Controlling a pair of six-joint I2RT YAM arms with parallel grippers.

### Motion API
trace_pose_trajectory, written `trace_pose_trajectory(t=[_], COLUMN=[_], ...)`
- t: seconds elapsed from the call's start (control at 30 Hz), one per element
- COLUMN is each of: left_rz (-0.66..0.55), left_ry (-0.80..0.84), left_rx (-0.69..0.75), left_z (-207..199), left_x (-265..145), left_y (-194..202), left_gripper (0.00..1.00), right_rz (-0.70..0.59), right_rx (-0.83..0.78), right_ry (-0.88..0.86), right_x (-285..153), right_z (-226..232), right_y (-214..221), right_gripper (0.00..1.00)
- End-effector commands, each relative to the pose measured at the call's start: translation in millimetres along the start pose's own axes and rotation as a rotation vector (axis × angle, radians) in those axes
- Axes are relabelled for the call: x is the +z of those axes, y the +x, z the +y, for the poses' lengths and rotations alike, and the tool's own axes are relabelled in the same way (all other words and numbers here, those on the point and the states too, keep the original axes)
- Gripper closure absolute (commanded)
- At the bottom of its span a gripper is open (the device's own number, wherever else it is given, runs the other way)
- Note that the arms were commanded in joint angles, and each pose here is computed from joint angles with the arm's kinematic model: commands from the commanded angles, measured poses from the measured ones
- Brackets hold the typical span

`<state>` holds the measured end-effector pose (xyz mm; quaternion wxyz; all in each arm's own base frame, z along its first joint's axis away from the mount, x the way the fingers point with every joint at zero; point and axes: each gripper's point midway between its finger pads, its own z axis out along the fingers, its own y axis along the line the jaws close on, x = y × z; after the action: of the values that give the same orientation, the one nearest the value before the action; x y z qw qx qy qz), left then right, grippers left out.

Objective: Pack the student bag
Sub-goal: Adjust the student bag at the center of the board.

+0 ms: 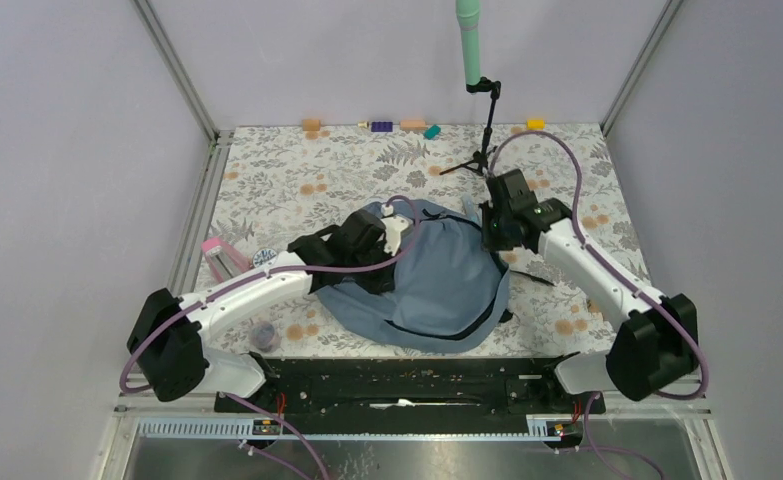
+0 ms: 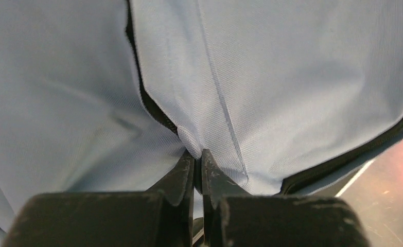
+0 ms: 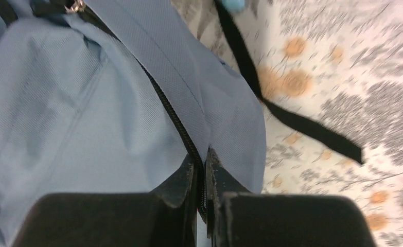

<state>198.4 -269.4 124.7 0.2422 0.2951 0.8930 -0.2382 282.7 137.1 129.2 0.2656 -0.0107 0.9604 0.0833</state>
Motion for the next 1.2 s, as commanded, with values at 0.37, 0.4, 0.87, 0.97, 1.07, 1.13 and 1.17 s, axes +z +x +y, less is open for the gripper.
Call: trace_pose_trajectory(t=[0.37,0.4,0.87,0.97,1.07,1.13,1.17], left_rz=[-0.312,-0.319,-0.380,-0.362,-0.389,-0.415,-0.421], left_ry=[0.429,0.443,0.056,-0.082,-0.130,-0.100,-0.078], left_rx=[-0.029,-0.038,-0.084,-0.179,-0.216,-0.180,-0.154], left_z=[-166.3,-170.2,-37.9,15.8,36.4,35.2,32.8], left_x=[-16.1,-14.8,-44.5,-37.5,-29.2,-21.0,-16.2], left_y=[-88.3,-89.3,-73.2,-58.3,-52.4,-53.9,-54.7], left_gripper=[1.00,0.95,0.01,0.01,0.01,0.01,0.01], right_rz=[-0.310,-0.309,-0.294,-0.284,-0.268,-0.263,-0.254], right_rx=[-0.304,-0.302,-0.133,-0.021,0.107,0.181,0.219], right_ry=[-0.210,-0.227,0.000,0.025,0.016,0.007,0.006], right_x=[5.2,10.8,-39.7,-47.9,-45.0,-41.4,-37.3], right_z=[83.6,89.1,23.0,1.3,-12.1,-19.3,-23.8], right_y=[-172.0,-174.7,-118.9,-73.4,-29.0,-3.3,11.5], right_gripper=[1.00,0.99,0.08,0.07,0.07,0.06,0.06])
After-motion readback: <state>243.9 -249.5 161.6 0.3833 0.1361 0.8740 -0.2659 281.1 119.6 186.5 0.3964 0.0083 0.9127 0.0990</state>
